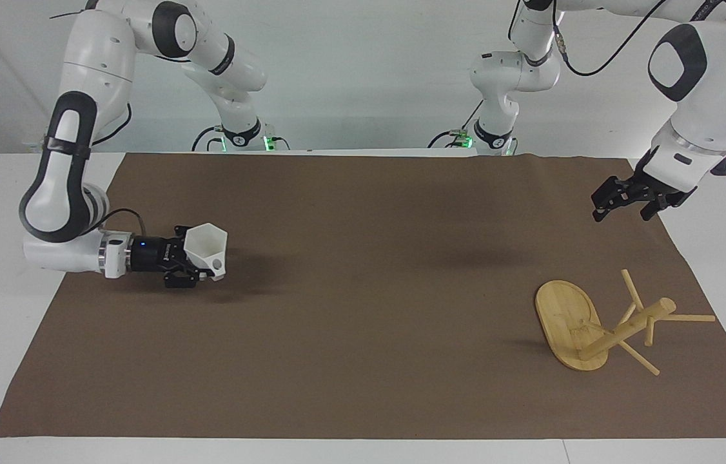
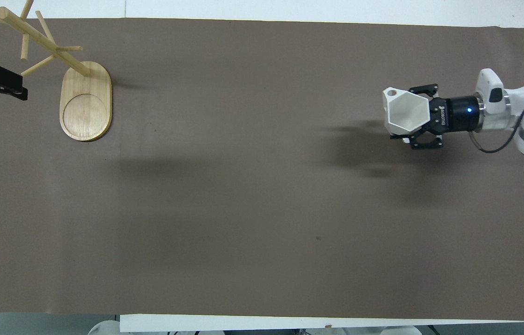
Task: Hang cup on rack
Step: 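Lift the cup with the right gripper while the left gripper approaches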
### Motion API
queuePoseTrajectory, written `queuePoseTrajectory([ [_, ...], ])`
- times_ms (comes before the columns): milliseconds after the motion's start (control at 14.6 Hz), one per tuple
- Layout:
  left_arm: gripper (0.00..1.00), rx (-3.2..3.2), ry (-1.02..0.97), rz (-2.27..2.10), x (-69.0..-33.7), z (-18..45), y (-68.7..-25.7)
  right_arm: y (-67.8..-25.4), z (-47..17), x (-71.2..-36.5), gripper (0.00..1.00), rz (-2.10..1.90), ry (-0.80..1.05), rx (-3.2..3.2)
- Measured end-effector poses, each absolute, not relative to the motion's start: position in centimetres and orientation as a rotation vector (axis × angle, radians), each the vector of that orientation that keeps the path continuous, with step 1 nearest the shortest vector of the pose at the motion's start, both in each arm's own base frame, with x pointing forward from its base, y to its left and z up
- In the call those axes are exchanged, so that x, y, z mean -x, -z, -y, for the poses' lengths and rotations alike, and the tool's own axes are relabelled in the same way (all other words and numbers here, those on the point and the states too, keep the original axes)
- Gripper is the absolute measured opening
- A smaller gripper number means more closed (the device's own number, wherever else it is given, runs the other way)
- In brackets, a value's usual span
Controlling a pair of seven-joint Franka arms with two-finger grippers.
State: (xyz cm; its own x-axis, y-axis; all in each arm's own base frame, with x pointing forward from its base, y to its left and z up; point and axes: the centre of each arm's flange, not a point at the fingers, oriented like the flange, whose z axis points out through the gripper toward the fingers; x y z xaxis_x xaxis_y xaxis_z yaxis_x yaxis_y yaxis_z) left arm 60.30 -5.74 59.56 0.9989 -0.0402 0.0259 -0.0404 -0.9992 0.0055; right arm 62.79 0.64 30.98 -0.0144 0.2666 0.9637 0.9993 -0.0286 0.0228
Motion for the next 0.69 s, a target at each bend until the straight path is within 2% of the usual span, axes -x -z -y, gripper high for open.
queuePoseTrajectory([
  [275,1.0,-3.121,-0.094,-0.025,-60.0,13.3,-58.8,-30.1,-15.1,-64.0,0.75,1.2,1.222,1.558],
  [480,1.0,-3.111,-0.091,-0.11,-59.3,22.0,-57.2,-29.7,-25.2,-61.8,0.75,1.093,1.252,1.655],
  [686,1.0,-3.093,-0.095,-0.267,-58.5,29.6,-56.0,-29.4,-30.9,-59.1,0.75,1.061,1.23,1.686],
])
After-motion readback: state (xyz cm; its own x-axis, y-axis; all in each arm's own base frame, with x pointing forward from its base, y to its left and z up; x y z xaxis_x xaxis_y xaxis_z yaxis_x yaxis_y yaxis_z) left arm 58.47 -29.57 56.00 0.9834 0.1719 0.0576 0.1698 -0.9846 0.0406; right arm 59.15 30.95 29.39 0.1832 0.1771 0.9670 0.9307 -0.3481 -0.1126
